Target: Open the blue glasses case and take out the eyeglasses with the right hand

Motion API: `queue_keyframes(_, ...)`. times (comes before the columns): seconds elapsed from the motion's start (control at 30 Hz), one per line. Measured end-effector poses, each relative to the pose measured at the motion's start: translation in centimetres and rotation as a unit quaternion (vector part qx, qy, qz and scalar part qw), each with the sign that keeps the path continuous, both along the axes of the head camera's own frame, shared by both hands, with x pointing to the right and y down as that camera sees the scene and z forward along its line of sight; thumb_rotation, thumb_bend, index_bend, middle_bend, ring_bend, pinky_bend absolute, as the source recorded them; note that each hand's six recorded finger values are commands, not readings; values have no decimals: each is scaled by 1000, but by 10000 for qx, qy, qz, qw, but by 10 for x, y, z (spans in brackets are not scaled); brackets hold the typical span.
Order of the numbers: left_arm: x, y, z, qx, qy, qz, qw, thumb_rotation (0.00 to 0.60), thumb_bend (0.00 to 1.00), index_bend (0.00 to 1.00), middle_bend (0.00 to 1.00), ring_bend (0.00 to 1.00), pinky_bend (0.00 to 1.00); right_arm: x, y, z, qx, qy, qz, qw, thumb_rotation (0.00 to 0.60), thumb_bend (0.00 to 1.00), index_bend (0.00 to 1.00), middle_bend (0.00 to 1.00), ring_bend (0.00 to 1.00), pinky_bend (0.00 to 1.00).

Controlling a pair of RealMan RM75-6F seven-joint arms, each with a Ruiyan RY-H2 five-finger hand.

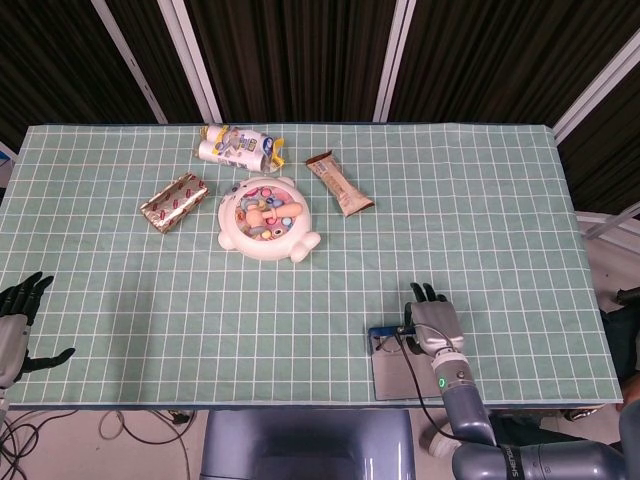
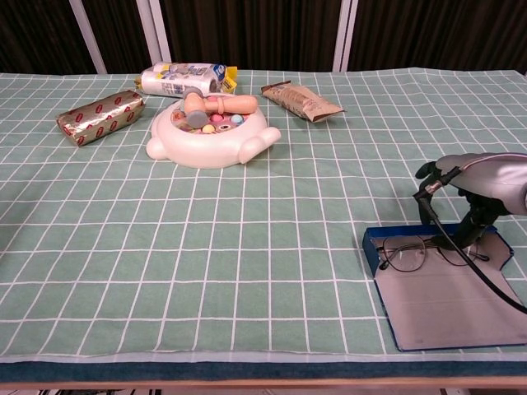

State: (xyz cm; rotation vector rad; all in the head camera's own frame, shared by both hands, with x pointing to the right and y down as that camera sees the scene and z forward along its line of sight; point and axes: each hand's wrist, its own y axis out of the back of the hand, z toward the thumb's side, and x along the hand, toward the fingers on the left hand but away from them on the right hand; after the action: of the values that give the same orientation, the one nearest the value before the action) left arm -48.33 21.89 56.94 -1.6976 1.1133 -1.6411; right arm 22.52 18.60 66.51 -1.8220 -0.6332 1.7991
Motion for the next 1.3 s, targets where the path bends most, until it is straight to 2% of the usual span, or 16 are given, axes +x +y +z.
queue_keyframes(0.77, 0, 0, 0, -6, 5, -2, 10000, 600, 63, 0, 0, 0, 0, 2, -5, 1, 16, -2, 60, 10000, 600, 461, 565, 124, 0, 201)
queue_keyframes(1.3, 0, 0, 1, -17, 14, -25, 10000, 600, 63, 0, 0, 0, 0, 5, -33, 2, 690, -285, 344, 9966, 600, 466, 576, 147, 0, 201)
